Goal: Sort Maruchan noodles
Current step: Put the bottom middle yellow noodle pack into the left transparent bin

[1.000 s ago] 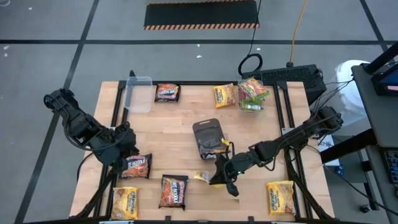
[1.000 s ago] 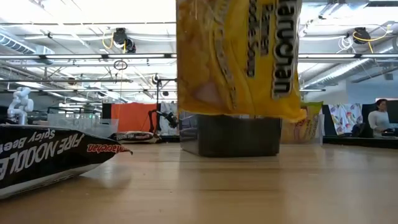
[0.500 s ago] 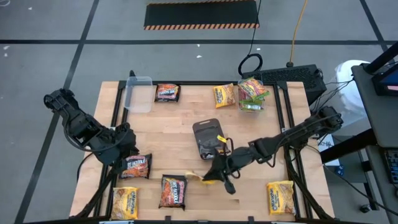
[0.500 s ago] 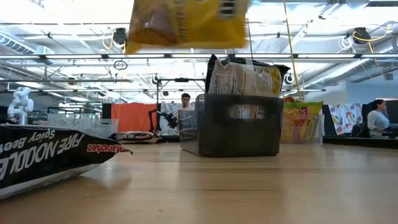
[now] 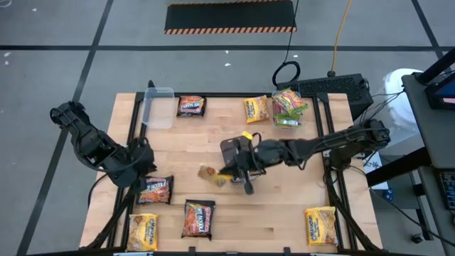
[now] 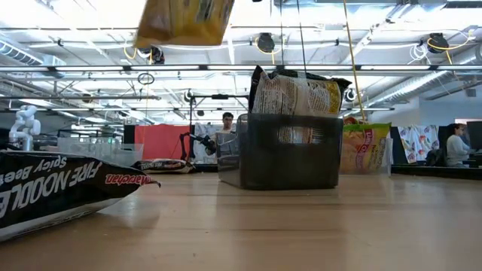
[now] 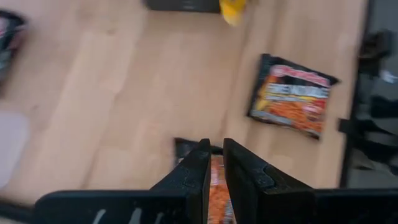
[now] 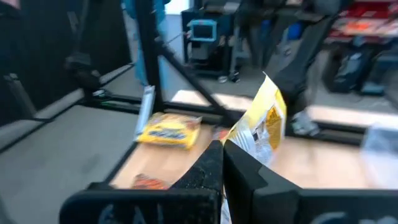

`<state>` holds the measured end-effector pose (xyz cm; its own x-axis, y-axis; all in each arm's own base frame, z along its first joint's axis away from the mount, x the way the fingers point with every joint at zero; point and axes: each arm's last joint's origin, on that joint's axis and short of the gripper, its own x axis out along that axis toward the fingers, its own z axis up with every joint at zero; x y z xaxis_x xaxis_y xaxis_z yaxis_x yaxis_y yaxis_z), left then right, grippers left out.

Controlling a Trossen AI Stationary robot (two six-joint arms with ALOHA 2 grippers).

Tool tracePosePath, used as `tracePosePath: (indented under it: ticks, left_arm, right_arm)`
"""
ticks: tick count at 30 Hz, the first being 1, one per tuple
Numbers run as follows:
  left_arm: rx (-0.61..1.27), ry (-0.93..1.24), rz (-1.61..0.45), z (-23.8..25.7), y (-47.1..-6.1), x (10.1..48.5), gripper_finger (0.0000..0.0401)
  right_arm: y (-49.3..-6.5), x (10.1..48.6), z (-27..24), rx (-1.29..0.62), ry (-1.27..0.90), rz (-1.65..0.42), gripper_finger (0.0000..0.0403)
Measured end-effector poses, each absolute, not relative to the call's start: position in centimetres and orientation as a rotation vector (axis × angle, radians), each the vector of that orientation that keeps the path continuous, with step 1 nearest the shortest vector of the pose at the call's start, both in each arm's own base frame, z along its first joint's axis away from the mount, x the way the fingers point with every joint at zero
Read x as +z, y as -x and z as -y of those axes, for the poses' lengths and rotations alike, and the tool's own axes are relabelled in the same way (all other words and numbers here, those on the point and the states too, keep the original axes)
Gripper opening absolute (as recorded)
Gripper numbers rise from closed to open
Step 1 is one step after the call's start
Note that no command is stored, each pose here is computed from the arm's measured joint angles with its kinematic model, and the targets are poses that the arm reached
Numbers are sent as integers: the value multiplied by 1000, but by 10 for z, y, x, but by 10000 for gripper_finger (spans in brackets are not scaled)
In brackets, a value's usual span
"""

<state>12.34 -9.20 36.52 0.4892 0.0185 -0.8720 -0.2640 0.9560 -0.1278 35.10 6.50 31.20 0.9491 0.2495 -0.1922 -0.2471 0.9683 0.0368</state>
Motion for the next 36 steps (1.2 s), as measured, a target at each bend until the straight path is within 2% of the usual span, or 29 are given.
tracePosePath:
  ticks: [9,25,36]
  left_arm:
    - [356,287,-1014,83,-117,364,49]
    - [473,422,-782,62,-100,377,49]
    - [557,393,-675,52,-92,380,49]
  right_arm:
    - [-359,329,-12,143,67,-140,0]
    - [-353,373,86,39,201,-2,0]
    - [-390,365,129,80,197,74,0]
